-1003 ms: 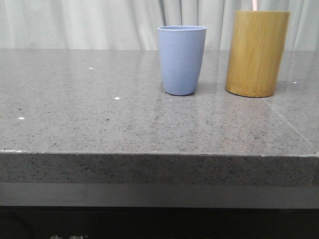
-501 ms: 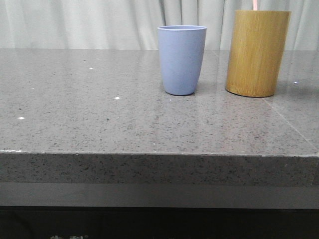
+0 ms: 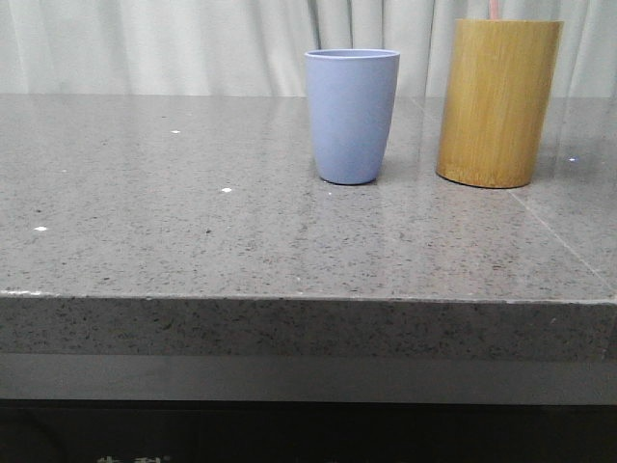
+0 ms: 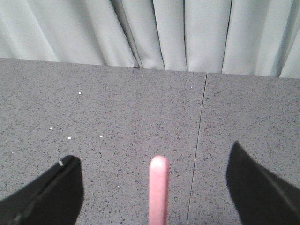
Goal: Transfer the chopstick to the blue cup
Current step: 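Grasp the pink stick with the right gripper and lift it out, then carry the pink stick over the blue cup, lower it in, release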
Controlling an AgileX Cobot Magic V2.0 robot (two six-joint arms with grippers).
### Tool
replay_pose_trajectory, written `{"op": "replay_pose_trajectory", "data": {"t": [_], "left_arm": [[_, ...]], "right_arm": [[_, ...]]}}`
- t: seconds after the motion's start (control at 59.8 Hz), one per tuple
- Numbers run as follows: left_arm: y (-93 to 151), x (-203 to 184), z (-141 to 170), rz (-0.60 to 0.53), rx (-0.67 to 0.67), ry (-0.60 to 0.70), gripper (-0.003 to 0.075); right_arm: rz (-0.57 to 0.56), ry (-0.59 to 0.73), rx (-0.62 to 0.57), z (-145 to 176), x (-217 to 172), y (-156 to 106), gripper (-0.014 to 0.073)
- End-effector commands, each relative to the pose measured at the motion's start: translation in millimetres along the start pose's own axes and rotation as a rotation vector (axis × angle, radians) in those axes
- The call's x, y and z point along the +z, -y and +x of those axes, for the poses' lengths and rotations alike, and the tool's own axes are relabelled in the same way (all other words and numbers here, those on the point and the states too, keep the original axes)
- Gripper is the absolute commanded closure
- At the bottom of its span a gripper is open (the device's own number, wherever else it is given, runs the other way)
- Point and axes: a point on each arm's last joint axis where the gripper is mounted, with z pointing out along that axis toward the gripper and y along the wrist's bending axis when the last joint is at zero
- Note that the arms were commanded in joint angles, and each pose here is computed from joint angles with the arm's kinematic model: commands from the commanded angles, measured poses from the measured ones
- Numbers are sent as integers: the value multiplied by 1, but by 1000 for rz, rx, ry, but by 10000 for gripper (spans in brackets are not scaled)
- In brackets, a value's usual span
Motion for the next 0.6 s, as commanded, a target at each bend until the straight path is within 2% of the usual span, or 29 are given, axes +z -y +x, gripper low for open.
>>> {"op": "replay_pose_trajectory", "data": {"t": [0.0,0.167,0.267,0.384,0.585], "left_arm": [[0,-2,-15,2,-10,98,739],[0,-2,-15,2,-10,98,739],[0,-2,-15,2,-10,98,739],[0,-2,-15,2,-10,98,739],[0,-2,-15,2,-10,98,739]], "right_arm": [[14,162,-14,-34,-18,4,147],[31,164,-10,-35,-19,11,454],[29,164,-10,-35,-19,10,559],[24,168,-12,-35,-19,8,601],[-3,242,-18,-51,-39,-3,603]]}}
